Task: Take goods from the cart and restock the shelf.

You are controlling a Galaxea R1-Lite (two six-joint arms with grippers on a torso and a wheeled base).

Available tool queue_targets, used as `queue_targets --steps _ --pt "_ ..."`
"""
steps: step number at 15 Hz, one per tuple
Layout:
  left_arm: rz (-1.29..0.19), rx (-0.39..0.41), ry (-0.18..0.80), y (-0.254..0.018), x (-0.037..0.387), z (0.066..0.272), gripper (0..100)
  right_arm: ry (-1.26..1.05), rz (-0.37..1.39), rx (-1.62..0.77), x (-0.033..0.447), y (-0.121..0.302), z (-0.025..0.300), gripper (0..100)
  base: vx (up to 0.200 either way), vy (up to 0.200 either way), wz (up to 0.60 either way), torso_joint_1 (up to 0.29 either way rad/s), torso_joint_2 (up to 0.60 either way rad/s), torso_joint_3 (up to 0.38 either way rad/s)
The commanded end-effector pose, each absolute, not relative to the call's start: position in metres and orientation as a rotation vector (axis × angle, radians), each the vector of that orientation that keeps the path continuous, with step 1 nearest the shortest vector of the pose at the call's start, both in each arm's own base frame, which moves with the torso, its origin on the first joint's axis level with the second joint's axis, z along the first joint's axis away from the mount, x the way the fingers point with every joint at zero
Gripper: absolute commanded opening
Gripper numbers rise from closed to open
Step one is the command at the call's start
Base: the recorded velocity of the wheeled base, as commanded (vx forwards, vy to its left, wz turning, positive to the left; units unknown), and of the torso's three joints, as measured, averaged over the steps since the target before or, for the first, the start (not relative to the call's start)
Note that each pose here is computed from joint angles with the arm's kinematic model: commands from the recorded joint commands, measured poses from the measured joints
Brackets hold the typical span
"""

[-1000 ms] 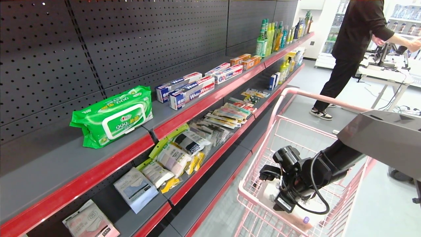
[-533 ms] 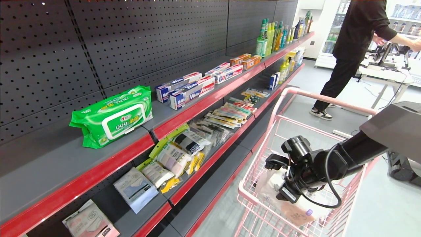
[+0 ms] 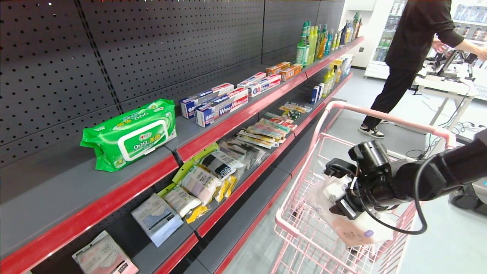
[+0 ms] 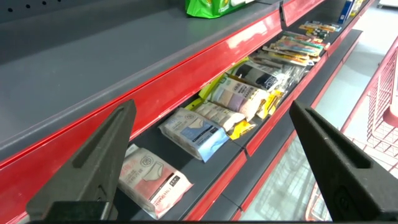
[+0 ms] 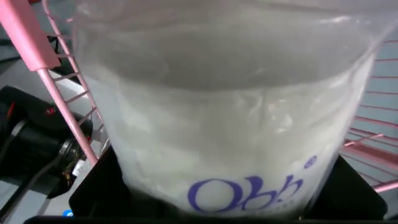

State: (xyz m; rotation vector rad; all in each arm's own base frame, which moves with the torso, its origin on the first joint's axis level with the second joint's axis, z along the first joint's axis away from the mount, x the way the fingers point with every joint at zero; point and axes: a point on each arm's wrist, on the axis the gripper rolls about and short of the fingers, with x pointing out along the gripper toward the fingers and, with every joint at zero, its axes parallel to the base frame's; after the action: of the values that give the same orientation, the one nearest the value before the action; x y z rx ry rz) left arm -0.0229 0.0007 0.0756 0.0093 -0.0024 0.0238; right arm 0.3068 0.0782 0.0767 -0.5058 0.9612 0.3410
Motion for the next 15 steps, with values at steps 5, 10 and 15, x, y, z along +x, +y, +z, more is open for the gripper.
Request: queue_targets --steps 5,10,15 --pt "0.025 0.009 -0.001 0.001 -0.023 0.076 100 0.713 0.210 -0.455 0.240 0.048 0.159 0 0.000 0.000 0.00 0.000 0.00 0.000" --pt "0.025 0.009 -0.001 0.001 -0.023 0.076 100 0.618 0.123 -0.455 0.183 0.030 0.176 0 0.000 0.000 0.00 0.000 0.00 0.000" --pt "0.025 0.009 -0.001 0.001 -0.023 0.076 100 0.513 0.013 -0.416 0.137 0.009 0.187 0 0.000 0.000 0.00 0.000 0.00 0.000"
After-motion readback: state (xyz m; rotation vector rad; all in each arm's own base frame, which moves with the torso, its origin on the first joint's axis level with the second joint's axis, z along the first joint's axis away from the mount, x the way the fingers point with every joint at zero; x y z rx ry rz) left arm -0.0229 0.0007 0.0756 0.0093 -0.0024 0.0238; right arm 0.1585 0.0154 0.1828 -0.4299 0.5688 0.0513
